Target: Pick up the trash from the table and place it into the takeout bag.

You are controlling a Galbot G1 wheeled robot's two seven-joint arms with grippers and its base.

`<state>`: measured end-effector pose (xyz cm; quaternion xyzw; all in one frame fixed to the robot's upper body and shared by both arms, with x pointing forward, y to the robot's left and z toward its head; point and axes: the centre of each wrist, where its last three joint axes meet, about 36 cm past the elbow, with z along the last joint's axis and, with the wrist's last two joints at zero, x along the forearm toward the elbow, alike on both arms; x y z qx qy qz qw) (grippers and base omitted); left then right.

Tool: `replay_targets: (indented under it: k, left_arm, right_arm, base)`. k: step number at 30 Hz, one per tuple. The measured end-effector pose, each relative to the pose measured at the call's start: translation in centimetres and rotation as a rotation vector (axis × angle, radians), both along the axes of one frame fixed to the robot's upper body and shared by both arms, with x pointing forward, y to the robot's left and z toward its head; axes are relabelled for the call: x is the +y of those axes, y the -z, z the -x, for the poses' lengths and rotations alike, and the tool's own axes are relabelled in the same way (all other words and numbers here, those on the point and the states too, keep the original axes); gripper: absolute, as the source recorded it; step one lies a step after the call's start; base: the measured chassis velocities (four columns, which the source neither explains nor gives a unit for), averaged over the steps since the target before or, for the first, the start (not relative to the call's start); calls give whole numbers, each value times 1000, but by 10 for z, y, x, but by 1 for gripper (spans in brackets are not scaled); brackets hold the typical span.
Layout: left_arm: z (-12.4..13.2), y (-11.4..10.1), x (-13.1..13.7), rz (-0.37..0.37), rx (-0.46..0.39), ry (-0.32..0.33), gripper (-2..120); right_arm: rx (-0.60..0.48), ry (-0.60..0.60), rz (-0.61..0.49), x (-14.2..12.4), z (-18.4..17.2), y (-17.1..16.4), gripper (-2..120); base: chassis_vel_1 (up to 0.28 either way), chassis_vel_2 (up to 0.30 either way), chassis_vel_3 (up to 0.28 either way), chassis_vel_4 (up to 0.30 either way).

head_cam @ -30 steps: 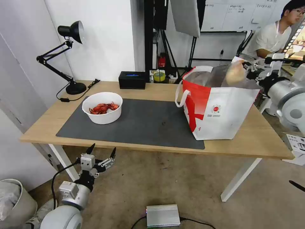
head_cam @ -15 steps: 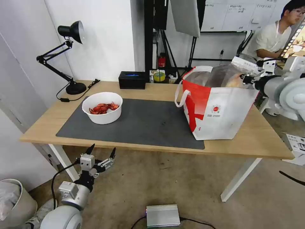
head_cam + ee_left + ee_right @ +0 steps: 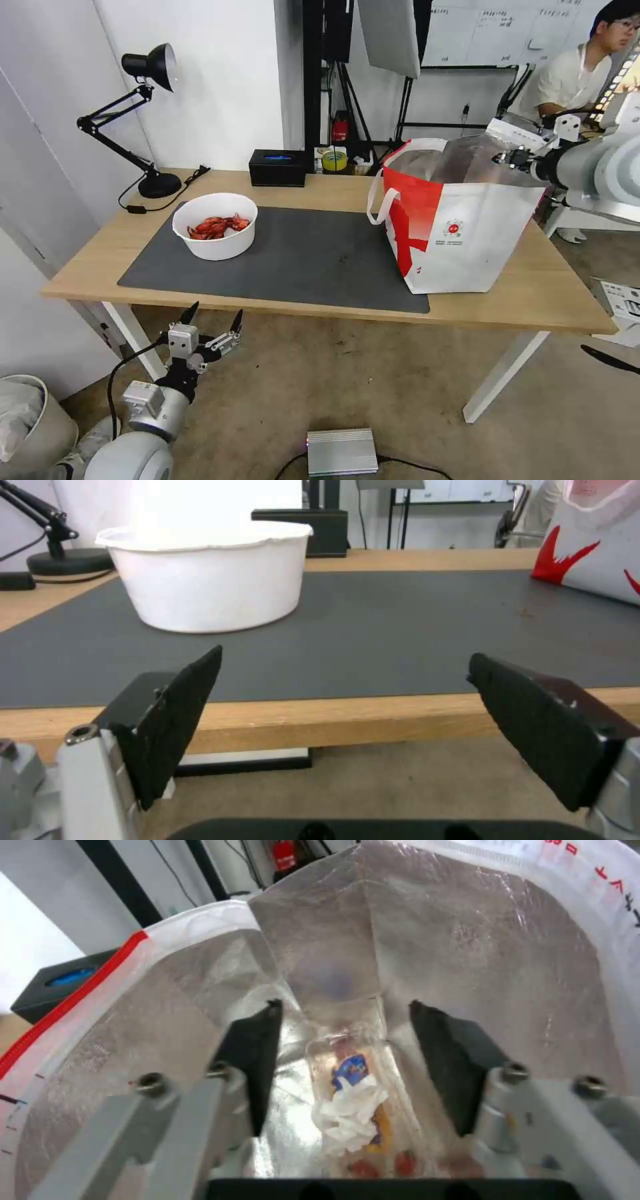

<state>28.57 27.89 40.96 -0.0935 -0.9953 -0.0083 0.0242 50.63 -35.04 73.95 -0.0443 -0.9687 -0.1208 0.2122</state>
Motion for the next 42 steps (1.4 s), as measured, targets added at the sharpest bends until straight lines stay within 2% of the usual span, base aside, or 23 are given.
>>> replay_targets:
  k: [3, 4, 9, 11, 12, 13, 16, 17, 20, 24, 26, 30, 33, 37, 42]
  left_arm:
    - [0, 0, 0, -1, -1, -1, 100]
    - [0, 0, 0, -1, -1, -1, 100]
    - [0, -1, 2, -4, -2, -2, 100]
    - [0, -1, 2, -4, -3, -2, 100]
    - [-1, -1, 2, -4, -3, -3, 100]
    - [-1, -1, 2, -4, -3, -3, 100]
    - [-1, -1, 1, -3, -6, -3, 100]
    - [-1, -1, 1, -3, -6, -3, 100]
    - [-1, -1, 2, -3, -11, -1, 100]
    - [-2, 0, 2, -3, -18, -1, 100]
    - [-3, 0, 3, -2, -26, -1, 100]
    - [-4, 0, 4, -2, -34, 0, 100]
    - [-6, 0, 4, -1, -46, -1, 100]
    - [-6, 0, 4, -1, -49, 1, 100]
    - [-6, 0, 6, -3, -54, -3, 100]
  right_arm:
    - [-4, -1, 2, 0, 0, 1, 68]
    - [-4, -1, 2, 0, 0, 1, 68]
    - [-15, -7, 9, 2, 0, 4, 86]
    - [-42, -32, 5, 2, 0, 8, 95]
    - [-114, -90, -26, 3, 3, 14, 99]
    - [-114, -90, -26, 3, 3, 14, 99]
    - [-300, -227, -62, 5, 10, 31, 100]
    - [-300, -227, -62, 5, 10, 31, 100]
    - [-463, -346, -108, 8, 20, 52, 100]
    - [-538, -403, -118, 10, 28, 66, 100]
    - [-600, -451, -82, 12, 38, 85, 100]
    - [-651, -483, -43, 18, 50, 100, 100]
    - [-715, -506, -12, 34, 73, 118, 100]
    - [-726, -507, -3, 43, 89, 130, 100]
    - [-706, -498, -2, 62, 122, 167, 100]
  base:
    - [0, 0, 0, 0]
    - [0, 0, 0, 0]
    - [0, 0, 0, 0]
    - [0, 0, 0, 0]
    - [0, 0, 0, 0]
    - [0, 0, 0, 0]
    - [0, 0, 0, 0]
    - [0, 0, 0, 0]
    - [0, 0, 0, 0]
    - [0, 0, 0, 0]
    - [0, 0, 0, 0]
    - [0, 0, 0, 0]
    - [0, 0, 0, 0]
    - [0, 0, 0, 0]
    - [0, 0, 0, 0]
